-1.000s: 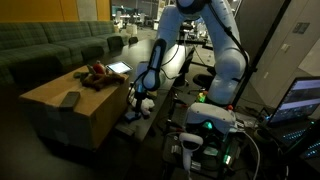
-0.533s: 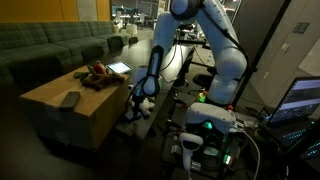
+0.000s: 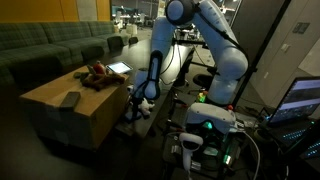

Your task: Put the white towel on the table, then the moose on the box, then the duster on the table, then the turnip plushie on the box, then the plastic on the table, then the blue sponge on the box, then the duster from the box to the table, lastly, the other duster from the table to the box

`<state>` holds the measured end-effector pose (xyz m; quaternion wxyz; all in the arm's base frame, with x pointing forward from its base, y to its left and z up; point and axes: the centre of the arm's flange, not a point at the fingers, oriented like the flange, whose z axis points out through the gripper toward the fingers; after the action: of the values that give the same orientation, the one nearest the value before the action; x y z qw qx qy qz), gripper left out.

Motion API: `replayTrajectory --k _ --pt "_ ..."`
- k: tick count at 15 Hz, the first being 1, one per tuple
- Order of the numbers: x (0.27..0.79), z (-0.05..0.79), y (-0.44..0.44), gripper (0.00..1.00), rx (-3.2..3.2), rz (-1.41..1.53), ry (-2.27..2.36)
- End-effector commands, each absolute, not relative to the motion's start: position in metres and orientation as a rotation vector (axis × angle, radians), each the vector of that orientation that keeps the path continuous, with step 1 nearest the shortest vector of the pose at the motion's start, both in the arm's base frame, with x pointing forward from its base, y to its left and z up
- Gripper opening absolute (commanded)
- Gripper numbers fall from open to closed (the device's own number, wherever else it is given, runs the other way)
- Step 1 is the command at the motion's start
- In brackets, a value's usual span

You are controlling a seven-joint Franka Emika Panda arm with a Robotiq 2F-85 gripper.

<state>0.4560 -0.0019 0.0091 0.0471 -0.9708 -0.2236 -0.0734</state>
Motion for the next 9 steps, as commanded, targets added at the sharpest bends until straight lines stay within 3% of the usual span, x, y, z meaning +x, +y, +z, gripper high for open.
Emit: replayTrajectory --k 1,9 --pt "0.462 -0.003 -0.008 1.0 -2.96 -0.281 -0.723" --pt "0.471 -0.013 -0.024 1.0 -2.957 -0.304 -0.725"
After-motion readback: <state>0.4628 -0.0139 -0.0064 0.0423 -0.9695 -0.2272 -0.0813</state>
